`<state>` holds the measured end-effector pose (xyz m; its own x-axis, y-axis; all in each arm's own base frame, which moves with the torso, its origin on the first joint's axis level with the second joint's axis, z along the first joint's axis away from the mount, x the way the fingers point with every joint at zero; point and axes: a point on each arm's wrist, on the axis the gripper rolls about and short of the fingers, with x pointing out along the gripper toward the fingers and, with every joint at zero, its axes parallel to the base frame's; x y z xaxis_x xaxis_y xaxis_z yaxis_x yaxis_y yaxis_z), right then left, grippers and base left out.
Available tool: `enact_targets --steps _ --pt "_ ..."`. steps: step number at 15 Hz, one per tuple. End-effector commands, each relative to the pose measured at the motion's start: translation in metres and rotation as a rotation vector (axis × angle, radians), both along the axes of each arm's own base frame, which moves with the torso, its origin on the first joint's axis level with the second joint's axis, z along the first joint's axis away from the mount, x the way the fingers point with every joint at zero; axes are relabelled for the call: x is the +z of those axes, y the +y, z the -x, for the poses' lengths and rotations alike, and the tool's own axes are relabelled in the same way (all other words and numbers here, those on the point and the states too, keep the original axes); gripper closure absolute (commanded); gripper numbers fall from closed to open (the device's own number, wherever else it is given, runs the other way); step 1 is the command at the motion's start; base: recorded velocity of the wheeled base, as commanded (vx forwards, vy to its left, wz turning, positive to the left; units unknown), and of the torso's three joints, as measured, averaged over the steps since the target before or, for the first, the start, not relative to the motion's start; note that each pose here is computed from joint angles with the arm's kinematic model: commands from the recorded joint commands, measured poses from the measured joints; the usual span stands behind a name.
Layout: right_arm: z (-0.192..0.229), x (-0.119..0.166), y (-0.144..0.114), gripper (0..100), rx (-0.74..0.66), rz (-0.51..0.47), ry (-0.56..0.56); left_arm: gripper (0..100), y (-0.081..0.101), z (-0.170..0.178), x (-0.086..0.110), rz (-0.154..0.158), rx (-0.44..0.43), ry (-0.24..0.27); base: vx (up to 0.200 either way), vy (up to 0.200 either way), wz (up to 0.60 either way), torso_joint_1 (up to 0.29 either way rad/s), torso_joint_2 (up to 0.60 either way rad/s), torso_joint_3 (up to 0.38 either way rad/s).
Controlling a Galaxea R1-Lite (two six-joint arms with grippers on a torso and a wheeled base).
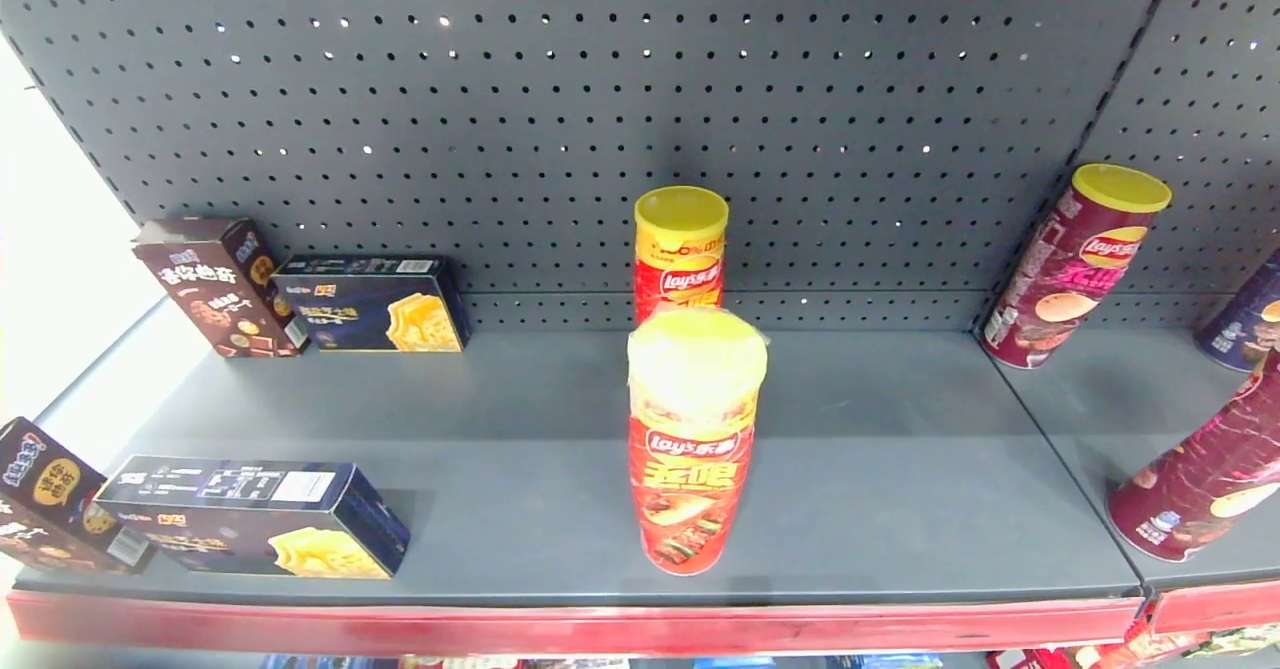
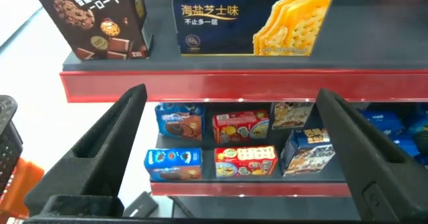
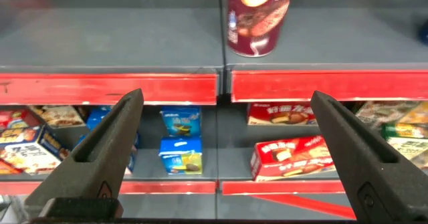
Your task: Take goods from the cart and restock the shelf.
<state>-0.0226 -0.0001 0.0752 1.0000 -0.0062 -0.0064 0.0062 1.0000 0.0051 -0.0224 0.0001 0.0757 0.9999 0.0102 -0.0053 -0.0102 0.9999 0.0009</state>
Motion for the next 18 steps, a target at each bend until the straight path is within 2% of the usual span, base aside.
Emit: enact_targets --steps 1,7,10,18 --pt "-0.0001 0.0 0.0 0 0.0 -0.001 0.001 0 0.0 0.0 0.0001 -0.001 0.001 -0.001 0.0 0.0 0.0 0.0 0.0 0.0" --pt "-0.0001 0.0 0.0 0 0.0 -0.001 0.001 0 0.0 0.0 0.0001 -0.001 0.002 -0.001 0.0 0.0 0.0 0.0 0.0 0.0" --pt "-0.0001 0.0 0.0 0 0.0 -0.001 0.001 0 0.0 -0.0001 0.0002 0.001 0.001 0.001 0.0 0.2 0.0 -0.001 0.0 0.004" --pt "-0.0001 0.0002 0.0 0 0.0 -0.003 0.0 0 0.0 0.0 0.0001 -0.004 0.001 -0.001 0.0 0.0 0.0 0.0 0.0 0.0"
